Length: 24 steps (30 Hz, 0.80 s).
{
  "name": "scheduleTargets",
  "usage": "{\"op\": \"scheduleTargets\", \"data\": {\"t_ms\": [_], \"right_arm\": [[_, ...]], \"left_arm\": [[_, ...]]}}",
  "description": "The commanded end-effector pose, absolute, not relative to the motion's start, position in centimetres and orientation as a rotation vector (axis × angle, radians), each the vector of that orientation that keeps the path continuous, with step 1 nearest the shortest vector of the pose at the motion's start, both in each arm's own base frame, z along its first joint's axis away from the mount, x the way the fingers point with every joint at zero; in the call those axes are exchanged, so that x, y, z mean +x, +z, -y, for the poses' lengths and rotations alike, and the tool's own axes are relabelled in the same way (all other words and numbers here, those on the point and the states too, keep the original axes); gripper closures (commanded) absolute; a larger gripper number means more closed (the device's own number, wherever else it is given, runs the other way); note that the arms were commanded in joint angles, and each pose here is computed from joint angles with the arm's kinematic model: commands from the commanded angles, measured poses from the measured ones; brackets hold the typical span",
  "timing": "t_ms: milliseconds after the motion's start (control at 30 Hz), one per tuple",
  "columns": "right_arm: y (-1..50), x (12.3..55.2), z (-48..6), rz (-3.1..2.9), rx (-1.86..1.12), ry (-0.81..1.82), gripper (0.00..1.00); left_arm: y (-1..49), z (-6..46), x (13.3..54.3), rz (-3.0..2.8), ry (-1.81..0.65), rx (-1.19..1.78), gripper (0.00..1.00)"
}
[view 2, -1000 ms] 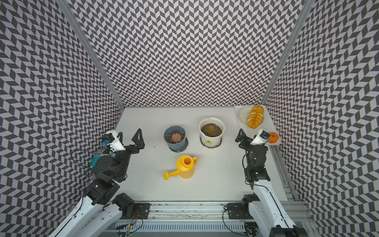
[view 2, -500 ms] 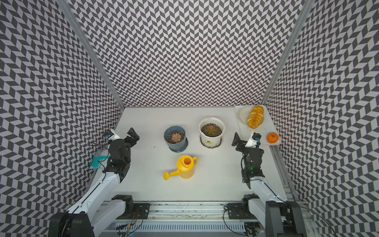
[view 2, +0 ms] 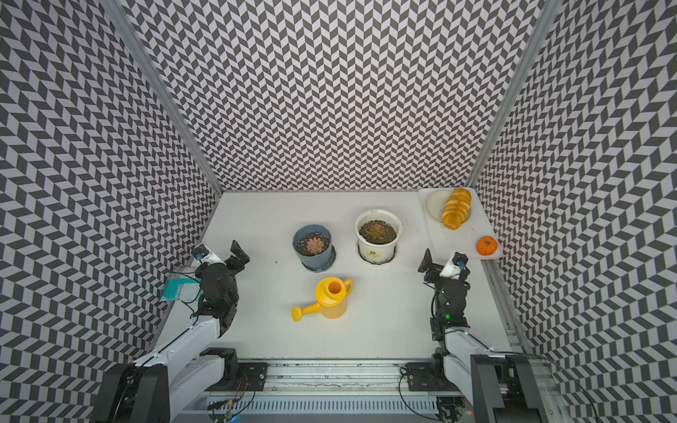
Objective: Water the succulent around the soil edge
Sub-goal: Reset both arms
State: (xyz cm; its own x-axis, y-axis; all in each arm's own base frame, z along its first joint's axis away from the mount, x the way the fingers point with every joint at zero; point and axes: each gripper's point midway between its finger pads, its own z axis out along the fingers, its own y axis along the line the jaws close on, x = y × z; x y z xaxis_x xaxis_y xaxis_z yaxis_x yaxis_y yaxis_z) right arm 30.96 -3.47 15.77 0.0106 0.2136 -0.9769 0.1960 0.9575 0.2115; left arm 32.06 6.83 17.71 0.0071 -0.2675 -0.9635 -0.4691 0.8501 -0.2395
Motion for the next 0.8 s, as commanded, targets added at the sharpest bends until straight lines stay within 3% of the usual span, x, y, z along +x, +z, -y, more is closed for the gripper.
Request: {"op": "scheduleTargets", "data": {"t_ms": [0, 333, 767], "right_arm": [[18.6, 29.9, 4.6, -1.430, 0.359, -0.027, 0.00], [19.3, 29.8, 2.5, -1.384, 0.210, -0.009, 0.00], [18.9, 30.6, 1.3, -1.380, 0.134, 0.015, 0.00]], "left_arm": [[19.2, -7.2, 31.9, -1.518, 0.236, -0.564, 0.00], [17.1, -7.0, 32.8, -1.583, 0.297, -0.481, 0.00], [16.2, -6.5, 34.7, -1.577, 0.125, -0.437, 0.00]]}}
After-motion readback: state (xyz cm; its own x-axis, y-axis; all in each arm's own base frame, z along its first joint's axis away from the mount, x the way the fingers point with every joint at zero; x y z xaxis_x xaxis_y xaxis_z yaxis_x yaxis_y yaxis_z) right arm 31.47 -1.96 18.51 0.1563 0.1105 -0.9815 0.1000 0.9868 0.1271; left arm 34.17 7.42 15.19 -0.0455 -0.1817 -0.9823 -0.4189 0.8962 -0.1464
